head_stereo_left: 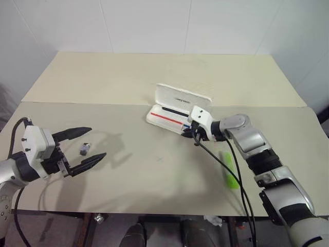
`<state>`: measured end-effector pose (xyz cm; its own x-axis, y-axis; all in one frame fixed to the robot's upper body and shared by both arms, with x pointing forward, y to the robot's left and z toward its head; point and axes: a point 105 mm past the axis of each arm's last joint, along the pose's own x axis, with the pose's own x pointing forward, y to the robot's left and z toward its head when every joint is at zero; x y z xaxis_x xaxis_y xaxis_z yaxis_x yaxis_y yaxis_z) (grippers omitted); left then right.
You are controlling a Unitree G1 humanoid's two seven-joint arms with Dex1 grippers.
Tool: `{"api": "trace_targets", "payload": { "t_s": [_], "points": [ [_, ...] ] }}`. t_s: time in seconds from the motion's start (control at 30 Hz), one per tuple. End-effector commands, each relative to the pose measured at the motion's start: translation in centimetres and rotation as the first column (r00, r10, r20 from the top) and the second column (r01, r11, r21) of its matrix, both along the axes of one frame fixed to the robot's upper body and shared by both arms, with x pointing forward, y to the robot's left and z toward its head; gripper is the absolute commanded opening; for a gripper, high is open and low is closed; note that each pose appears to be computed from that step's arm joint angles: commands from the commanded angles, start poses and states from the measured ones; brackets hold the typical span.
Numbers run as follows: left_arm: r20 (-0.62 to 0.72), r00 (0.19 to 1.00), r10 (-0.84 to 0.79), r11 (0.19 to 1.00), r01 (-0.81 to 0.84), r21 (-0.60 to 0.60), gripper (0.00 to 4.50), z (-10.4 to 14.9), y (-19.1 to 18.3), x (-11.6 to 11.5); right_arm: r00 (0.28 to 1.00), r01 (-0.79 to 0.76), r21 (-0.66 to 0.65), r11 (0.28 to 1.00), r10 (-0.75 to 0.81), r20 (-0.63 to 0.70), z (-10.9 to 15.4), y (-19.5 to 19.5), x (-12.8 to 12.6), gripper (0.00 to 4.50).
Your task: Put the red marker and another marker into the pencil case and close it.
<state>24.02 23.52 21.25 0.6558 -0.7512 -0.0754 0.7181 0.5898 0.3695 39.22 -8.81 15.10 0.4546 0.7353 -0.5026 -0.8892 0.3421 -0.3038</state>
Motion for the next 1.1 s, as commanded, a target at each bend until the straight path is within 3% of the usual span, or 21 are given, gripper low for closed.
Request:
{"api": "trace_targets", "payload": {
  "t_s": [0.03,0.23,0.33,0.43,0.6,1.1],
  "points": [
    [0.033,0.999,-0.005,1.000,0.005,0.002,4.50,1.1,0.2,-0.5,0.996,-0.085,0.070,0.994,0.082,0.046,2.2,0.8,-0.6,0.02],
    [0.032,0.999,-0.021,1.000,0.022,-0.014,4.50,0.9,-0.4,-0.5,0.948,-0.314,0.117,0.942,0.303,0.098,4.5,2.3,-4.4,0.02],
    [0.030,0.999,-0.029,0.999,0.029,-0.023,4.50,0.8,-0.7,-0.6,0.919,-0.394,0.080,0.916,0.389,0.070,4.5,2.3,-6.8,0.02],
    [0.021,0.999,-0.033,0.999,0.034,-0.029,4.50,0.4,-0.9,-0.7,0.889,-0.453,-0.077,0.888,0.457,0.035,2.6,1.4,-9.1,0.02],
    [0.010,0.999,-0.052,0.997,0.052,-0.048,4.50,0.0,-1.3,-0.9,0.908,-0.405,-0.175,0.897,0.417,0.034,0.8,0.9,-9.1,0.02],
    [-0.021,0.998,-0.064,0.997,0.063,-0.050,4.50,-0.6,-1.7,-1.3,0.911,-0.407,-0.124,0.905,0.411,0.013,-1.5,1.8,-10.2,0.02]
  ]
}}
